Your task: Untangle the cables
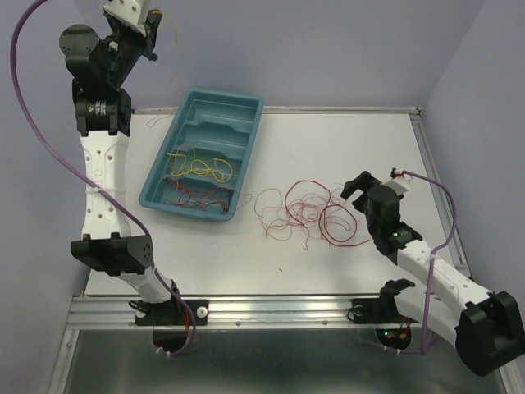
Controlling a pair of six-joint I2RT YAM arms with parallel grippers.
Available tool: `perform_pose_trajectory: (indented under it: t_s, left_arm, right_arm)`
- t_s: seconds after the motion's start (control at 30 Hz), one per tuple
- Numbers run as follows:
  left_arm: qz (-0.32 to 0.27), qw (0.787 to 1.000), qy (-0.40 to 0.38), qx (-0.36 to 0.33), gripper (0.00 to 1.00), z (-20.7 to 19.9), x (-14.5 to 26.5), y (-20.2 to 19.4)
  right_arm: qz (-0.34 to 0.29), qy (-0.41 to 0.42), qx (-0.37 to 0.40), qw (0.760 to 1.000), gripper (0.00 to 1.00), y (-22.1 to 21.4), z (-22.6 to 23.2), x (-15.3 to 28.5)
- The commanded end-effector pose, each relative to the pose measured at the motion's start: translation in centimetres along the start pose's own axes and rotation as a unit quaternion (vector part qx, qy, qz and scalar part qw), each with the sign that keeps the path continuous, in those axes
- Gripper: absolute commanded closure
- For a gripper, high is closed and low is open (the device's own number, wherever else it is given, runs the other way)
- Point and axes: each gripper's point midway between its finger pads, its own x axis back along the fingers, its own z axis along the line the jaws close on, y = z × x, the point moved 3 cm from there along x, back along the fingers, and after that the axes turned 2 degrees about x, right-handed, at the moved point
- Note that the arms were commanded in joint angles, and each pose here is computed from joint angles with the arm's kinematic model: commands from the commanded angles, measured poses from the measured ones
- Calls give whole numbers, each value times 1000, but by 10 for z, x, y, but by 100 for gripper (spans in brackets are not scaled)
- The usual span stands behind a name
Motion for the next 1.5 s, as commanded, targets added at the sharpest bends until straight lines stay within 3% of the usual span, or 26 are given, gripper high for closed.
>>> perform_pose_trajectory:
  t_s: [0.0, 0.27, 0.67, 0.83, 1.13, 1.33, 1.47]
  left_arm:
    - [15, 999, -40, 17, 100, 4, 3, -39]
    - [74, 992, -81, 60, 100, 23, 21, -123]
    - [108, 979, -159, 64, 100, -19, 33, -147]
    - [139, 979, -139, 58, 100, -48, 29, -182]
    - [160, 978, -92, 94, 100, -46, 6, -220]
    - [158, 982, -73, 73, 100, -59, 31, -253]
    - [191, 976, -81, 59, 100, -78, 63, -289]
  right_arm:
    - [-24, 22, -12, 999, 2, 17, 14, 0]
    - [-21, 27, -13, 999, 2, 15, 15, 0]
    - [-22, 34, -14, 999, 2, 16, 17, 1]
    - [-20, 38, -14, 999, 2, 15, 18, 1]
    - [-21, 44, -17, 999, 2, 17, 19, 3]
    - [-20, 49, -18, 998, 2, 16, 20, 4]
    - [-19, 50, -18, 998, 2, 16, 21, 3]
